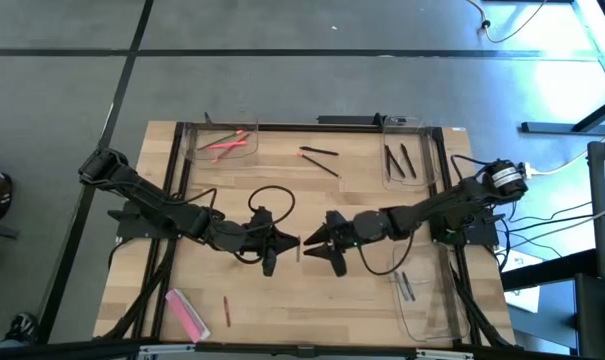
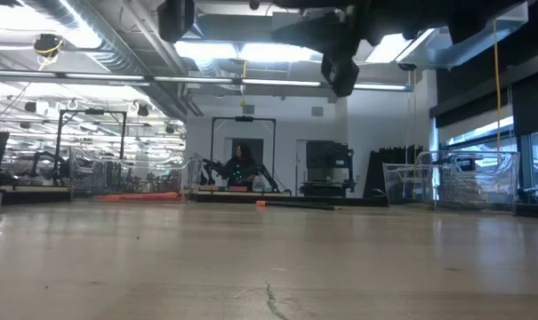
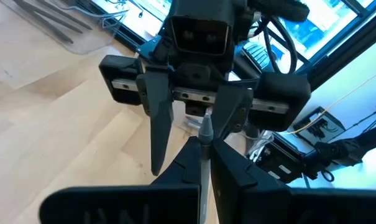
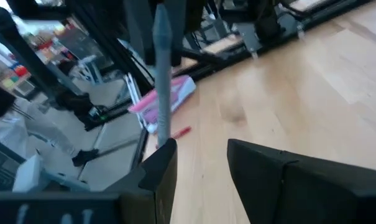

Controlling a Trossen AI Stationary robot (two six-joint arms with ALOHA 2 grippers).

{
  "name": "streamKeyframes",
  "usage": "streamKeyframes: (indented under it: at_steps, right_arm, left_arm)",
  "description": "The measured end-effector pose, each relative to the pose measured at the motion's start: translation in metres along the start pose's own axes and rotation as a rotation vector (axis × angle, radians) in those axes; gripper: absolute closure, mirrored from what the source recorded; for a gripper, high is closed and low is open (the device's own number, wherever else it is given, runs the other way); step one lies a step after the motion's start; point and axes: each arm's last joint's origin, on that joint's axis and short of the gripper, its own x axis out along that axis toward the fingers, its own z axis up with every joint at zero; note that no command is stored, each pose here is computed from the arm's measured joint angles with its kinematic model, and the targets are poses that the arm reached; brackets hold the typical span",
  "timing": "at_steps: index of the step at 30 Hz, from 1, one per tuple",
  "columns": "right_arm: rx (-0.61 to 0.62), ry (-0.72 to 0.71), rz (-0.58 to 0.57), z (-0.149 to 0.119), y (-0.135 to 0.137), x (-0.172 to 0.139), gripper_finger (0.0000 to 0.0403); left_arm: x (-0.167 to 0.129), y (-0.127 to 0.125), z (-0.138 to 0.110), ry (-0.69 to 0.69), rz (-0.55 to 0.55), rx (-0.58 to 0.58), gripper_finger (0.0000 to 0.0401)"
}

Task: Sort crayons/erasers/pens/pencils in bins
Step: Put the gray crayon into the bottom transparent bin

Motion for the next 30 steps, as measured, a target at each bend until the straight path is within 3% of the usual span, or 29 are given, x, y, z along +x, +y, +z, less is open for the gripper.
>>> streamKeyframes:
  at_steps: [30]
  right_arm:
    - [-0.046,-0.056,0.035,0.01,-0.0044,0.0004,0.026]
  left_arm:
    - [0.0025,0.0055,0.0032,-0.017,0.042,0.046,0.0394]
